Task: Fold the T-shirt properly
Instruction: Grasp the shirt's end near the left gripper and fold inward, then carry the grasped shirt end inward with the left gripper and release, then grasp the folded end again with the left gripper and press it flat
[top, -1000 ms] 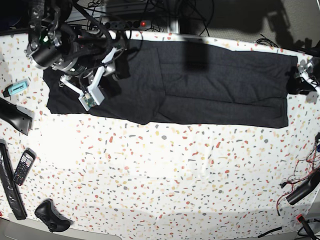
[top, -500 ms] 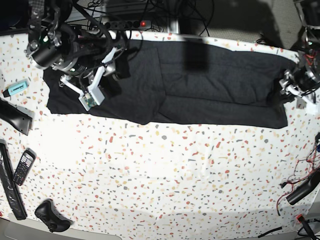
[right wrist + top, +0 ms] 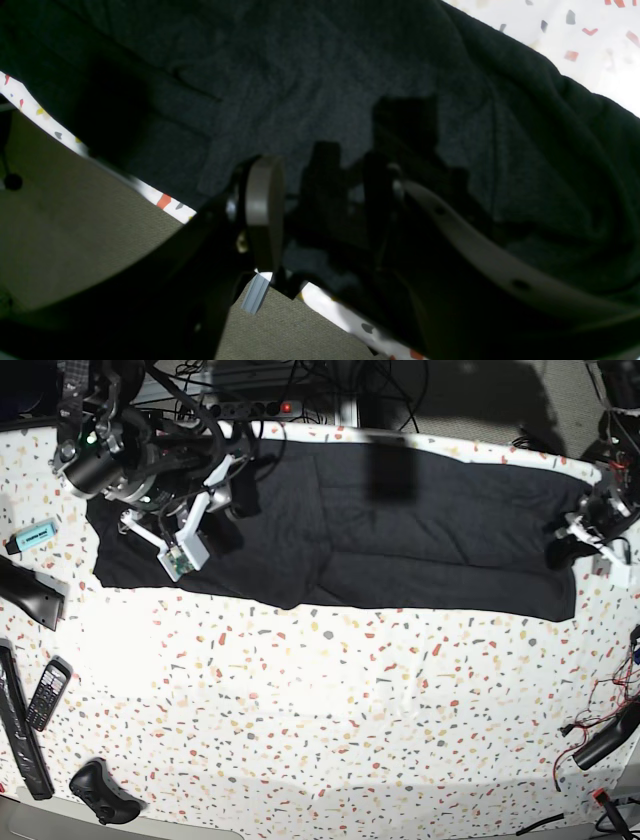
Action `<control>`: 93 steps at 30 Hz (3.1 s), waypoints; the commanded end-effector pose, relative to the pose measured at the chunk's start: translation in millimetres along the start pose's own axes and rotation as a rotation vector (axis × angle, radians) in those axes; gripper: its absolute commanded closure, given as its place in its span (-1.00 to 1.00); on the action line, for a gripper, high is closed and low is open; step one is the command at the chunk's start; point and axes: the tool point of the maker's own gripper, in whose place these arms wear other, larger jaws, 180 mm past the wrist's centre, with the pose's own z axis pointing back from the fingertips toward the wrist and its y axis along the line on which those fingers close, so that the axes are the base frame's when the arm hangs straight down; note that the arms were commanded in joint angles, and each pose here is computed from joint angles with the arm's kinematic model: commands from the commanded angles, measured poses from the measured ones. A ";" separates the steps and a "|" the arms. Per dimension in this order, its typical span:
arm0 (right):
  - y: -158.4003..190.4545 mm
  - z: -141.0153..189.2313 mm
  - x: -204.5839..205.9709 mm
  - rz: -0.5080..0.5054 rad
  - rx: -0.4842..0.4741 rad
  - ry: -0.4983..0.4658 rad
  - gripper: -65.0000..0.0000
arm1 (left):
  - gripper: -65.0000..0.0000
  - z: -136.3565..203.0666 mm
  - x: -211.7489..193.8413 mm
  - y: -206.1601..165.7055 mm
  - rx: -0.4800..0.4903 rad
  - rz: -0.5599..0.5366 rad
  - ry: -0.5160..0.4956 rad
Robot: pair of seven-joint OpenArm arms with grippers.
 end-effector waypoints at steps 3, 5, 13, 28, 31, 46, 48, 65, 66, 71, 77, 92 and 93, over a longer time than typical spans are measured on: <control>0.0 4.2 9.5 0.017 -0.002 -0.036 0.22 | 1.00 32.1 53.5 29.7 0.074 -0.030 -0.140; 0.8 4.2 9.9 0.015 0.003 -0.039 0.22 | 1.00 45.7 64.6 43.9 0.121 -0.052 -0.153; 10.6 4.8 15.2 -0.003 0.058 -0.068 0.22 | 1.00 60.1 85.5 -7.7 -0.055 -0.076 -0.102; 10.5 4.8 15.8 -0.003 0.057 -0.071 0.22 | 1.00 22.2 17.1 -192.8 -0.395 -0.209 -0.046; 10.5 4.8 16.0 -0.003 0.057 -0.072 0.22 | 1.00 6.6 6.0 -201.9 -0.368 -0.222 -0.022; 10.5 4.8 15.8 -0.003 0.057 -0.071 0.22 | 0.14 -7.4 -6.9 -269.7 -0.564 -0.308 -0.029; 10.4 4.8 15.7 -0.003 0.057 -0.071 0.22 | 0.14 -8.5 -1.6 -262.0 -0.539 -0.334 -0.011; 10.0 5.1 19.0 -0.003 0.055 -0.089 0.22 | 0.14 26.1 -59.0 -178.9 -0.368 -0.432 0.220; 10.0 5.1 19.1 -0.003 0.055 -0.089 0.22 | 0.14 23.4 -60.7 -176.0 -0.344 -0.453 0.213; 10.0 5.0 18.4 -0.003 0.055 -0.086 0.22 | 0.72 13.6 -71.2 -169.1 -0.262 -0.490 0.228; 9.8 5.0 18.5 -0.002 0.054 -0.086 0.22 | 1.00 14.1 -77.5 -166.5 -0.252 -0.494 0.261; 9.9 5.0 18.7 -0.002 0.054 -0.088 0.22 | 1.00 18.9 -143.0 -261.7 -0.600 -0.465 0.375; 9.8 5.0 18.6 -0.002 0.054 -0.087 0.22 | 1.00 17.4 -140.5 -268.4 -0.620 -0.467 0.363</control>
